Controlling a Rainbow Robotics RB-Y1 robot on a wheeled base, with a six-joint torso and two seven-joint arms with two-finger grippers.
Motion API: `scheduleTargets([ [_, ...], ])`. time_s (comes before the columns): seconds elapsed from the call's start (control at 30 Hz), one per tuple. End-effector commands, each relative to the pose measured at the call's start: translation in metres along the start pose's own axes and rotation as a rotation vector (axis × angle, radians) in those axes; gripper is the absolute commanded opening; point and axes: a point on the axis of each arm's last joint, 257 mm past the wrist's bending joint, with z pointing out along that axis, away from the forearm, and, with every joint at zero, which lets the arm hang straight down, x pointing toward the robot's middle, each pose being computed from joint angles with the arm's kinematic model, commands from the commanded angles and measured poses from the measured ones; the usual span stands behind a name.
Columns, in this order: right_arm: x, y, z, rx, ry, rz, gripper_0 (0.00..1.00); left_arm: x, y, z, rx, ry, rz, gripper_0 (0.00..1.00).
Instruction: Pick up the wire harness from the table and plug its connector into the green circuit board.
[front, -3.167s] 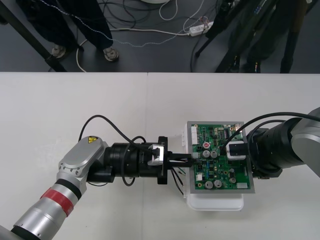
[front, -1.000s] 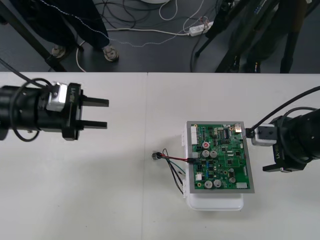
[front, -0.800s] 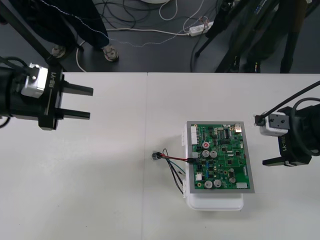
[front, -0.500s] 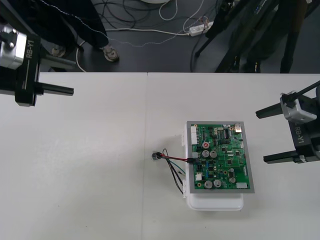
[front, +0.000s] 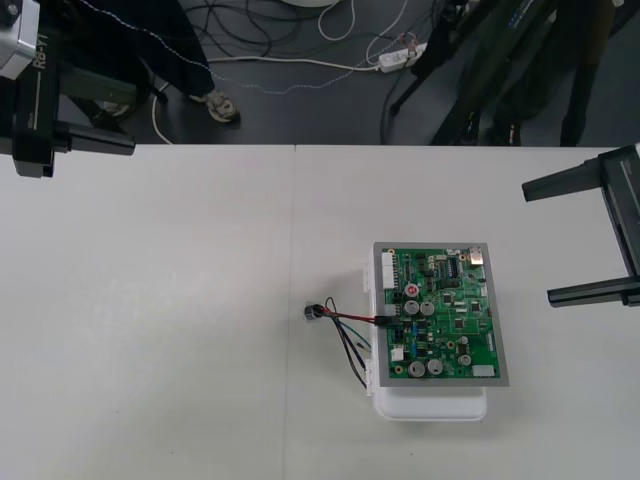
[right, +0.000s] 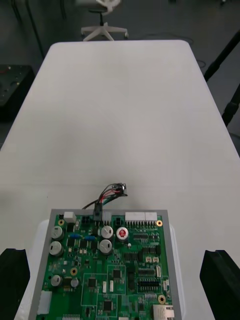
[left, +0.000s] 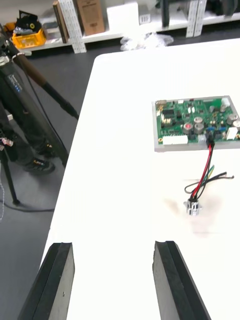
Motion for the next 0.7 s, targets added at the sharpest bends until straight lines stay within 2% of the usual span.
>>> scheduleTargets([
  [0.03,-0.0223,-0.0081,-0.0188,0.007,-0.038,-0.064,1.0,-0.0226,0.0232,-0.01,-0.067,0.004,0.111,0.46],
  [0.7,-0.0287,-0.0146,-0.0247,0.017,-0.064,-0.063,1.0,-0.0226,0.0232,-0.01,-0.067,0.004,0.111,0.46],
])
